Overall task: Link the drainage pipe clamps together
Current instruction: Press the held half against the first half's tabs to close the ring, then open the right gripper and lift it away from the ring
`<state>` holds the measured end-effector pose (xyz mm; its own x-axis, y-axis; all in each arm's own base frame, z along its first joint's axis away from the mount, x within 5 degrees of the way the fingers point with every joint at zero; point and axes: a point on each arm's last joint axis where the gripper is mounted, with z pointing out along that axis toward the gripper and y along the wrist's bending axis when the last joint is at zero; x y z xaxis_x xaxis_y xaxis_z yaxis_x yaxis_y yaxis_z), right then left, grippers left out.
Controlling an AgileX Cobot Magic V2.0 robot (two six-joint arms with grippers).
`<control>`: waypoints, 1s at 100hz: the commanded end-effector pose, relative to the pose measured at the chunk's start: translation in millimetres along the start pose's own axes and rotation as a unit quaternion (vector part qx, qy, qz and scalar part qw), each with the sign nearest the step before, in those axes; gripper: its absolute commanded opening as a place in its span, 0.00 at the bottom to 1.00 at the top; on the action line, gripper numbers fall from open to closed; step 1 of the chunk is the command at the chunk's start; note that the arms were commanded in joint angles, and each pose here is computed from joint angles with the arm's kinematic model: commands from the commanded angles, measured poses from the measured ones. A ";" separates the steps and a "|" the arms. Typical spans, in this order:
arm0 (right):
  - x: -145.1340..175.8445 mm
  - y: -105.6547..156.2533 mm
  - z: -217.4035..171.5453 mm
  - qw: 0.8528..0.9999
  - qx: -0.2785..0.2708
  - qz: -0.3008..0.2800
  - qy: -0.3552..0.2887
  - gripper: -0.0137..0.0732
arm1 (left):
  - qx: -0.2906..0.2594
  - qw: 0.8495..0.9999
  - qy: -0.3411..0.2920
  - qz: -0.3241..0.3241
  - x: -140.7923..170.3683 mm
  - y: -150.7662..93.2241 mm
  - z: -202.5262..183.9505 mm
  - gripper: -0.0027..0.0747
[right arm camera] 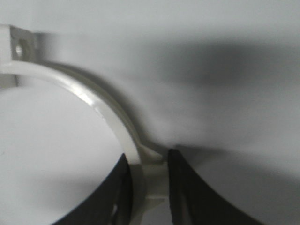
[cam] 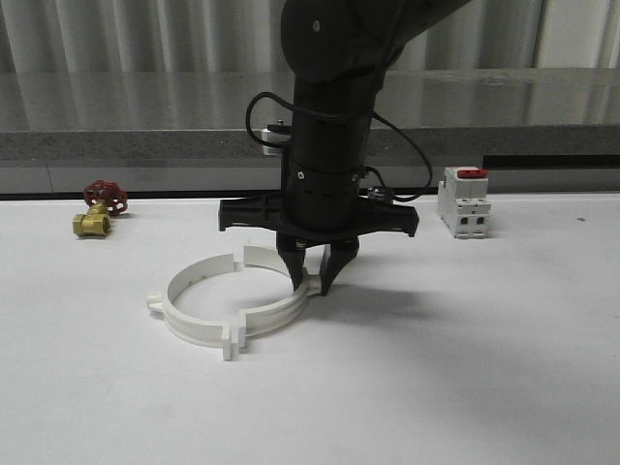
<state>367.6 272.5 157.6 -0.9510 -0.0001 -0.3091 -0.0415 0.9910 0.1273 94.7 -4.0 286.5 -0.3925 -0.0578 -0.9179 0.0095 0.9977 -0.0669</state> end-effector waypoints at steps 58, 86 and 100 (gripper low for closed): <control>-7.4 7.6 -25.8 0.999 -0.028 0.004 -0.019 0.70 | 0.007 0.999 -0.051 -0.003 -15.6 -1.6 -3.9 0.01; -19.6 5.4 -58.9 0.997 -0.019 -0.023 -0.066 0.70 | 0.007 0.999 -0.051 -0.003 -15.6 -1.6 -3.9 0.01; -30.3 -4.5 -97.3 0.992 -0.024 -0.057 -0.110 0.70 | 0.007 0.999 -0.051 -0.003 -15.6 -1.6 -3.9 0.01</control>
<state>365.8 268.1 191.9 -0.9281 -0.0554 -0.3682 -0.0984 0.9902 0.0988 94.7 -4.0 286.5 -0.3925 -0.0578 -0.9179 0.0095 0.9977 -0.0669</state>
